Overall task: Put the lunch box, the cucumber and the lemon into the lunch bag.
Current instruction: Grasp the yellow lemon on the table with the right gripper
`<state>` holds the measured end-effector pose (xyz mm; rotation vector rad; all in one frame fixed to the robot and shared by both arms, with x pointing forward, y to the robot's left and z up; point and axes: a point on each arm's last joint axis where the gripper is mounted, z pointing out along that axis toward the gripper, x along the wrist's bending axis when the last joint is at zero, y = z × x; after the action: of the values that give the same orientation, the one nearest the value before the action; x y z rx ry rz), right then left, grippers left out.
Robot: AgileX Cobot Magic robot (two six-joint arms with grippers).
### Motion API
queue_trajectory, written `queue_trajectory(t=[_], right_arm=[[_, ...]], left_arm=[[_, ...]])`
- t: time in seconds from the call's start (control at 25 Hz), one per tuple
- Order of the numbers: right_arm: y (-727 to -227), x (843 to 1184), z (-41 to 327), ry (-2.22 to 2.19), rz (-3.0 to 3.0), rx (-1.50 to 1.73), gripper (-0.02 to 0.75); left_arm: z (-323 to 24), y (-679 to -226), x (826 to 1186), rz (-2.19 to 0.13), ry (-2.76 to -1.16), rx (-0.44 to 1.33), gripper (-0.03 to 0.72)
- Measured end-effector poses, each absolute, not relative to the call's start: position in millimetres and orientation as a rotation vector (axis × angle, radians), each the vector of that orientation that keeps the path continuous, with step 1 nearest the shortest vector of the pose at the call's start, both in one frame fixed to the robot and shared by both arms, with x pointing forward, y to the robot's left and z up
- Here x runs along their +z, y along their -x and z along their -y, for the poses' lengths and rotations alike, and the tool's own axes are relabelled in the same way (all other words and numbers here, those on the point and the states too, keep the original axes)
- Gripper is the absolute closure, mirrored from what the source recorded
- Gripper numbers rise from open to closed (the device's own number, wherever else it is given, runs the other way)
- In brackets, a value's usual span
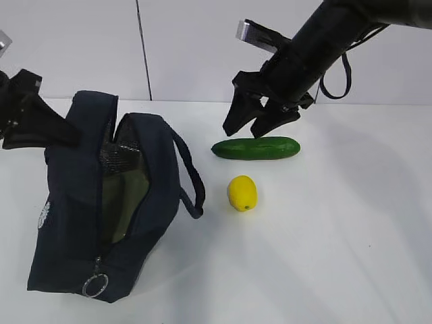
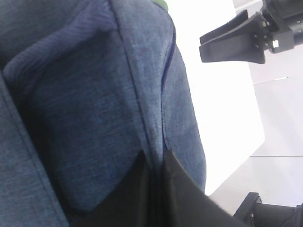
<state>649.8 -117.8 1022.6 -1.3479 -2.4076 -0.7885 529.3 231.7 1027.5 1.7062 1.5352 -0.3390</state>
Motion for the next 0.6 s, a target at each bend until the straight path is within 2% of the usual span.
queue_trajectory(t=[0.44,0.6], right_arm=[[-650,1015,125,1.631,2.326,-0.607,0.216],[-651,999,117,1.644,2.306,-0.544,0.216]], left_arm=[[-225,-528,1036,-1.424,-1.663,-0.405,0.68],[-224,-528,1036,-1.423,-1.66,-0.408,0.68]])
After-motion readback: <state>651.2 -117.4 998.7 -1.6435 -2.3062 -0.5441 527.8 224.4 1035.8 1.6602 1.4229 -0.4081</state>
